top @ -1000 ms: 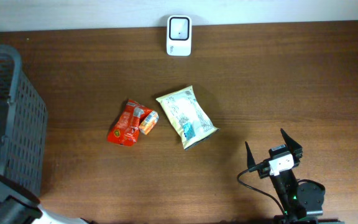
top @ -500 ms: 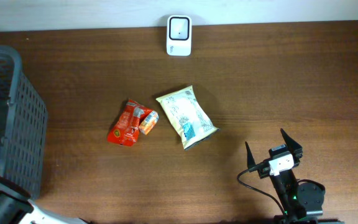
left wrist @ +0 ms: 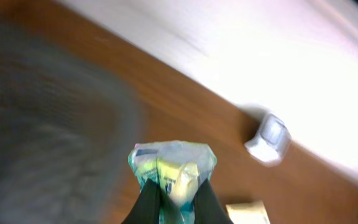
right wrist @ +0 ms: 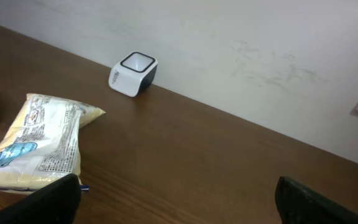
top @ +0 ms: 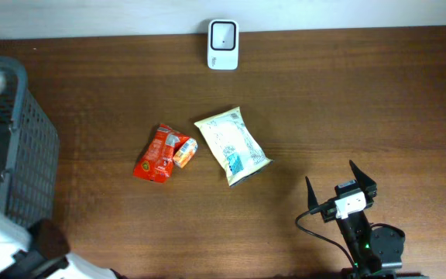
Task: Scan the item barcode
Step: 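Take a small green-white pack from the basket and place it near the bag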
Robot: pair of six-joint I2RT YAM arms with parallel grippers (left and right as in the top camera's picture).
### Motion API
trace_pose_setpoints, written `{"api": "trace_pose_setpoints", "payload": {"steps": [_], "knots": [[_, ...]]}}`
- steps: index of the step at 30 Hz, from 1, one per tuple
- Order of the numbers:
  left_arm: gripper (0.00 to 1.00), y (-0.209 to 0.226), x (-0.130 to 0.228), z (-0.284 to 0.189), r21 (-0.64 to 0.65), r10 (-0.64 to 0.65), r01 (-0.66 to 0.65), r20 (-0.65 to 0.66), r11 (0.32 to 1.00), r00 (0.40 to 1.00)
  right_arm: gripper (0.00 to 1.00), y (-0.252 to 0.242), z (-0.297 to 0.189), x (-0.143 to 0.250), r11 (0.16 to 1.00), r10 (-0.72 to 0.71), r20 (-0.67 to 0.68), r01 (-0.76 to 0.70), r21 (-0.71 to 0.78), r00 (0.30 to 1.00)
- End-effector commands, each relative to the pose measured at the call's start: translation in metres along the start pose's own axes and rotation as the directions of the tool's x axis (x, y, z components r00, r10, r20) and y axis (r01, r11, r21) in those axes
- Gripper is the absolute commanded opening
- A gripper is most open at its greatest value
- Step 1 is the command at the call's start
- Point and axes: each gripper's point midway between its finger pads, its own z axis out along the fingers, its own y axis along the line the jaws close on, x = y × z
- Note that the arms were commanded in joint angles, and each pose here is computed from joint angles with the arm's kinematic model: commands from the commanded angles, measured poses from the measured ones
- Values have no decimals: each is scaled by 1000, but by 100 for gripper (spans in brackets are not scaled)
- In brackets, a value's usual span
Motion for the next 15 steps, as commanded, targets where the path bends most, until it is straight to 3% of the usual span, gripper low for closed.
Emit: {"api": "trace_pose_setpoints", "payload": {"steps": [1, 4, 5, 8, 12, 15], "knots": [[0, -71, 52, 17, 6, 285, -287, -140, 958, 948, 99, 3, 0, 2, 1000, 11, 0, -11, -9, 1000], [0, -115, 126, 61, 76, 409, -410, -360, 909, 839, 99, 3, 0, 2, 1000, 11, 0, -11, -9, 1000], [0, -137, 172, 85, 148, 466, -452, -456, 880, 758, 99, 3, 0, 2, 1000, 11, 1, -11, -9, 1000], [0, -149, 254, 132, 216, 532, -514, -584, 830, 613, 99, 3, 0, 2, 1000, 11, 0, -11, -9, 1000], [0, -133, 354, 166, 196, 473, -500, -711, 843, 519, 99, 3, 0, 2, 1000, 11, 0, -11, -9, 1000], [0, -129, 413, 168, 226, 508, -553, -746, 802, 432, 99, 3, 0, 2, 1000, 11, 1, -11, -9, 1000]]}}
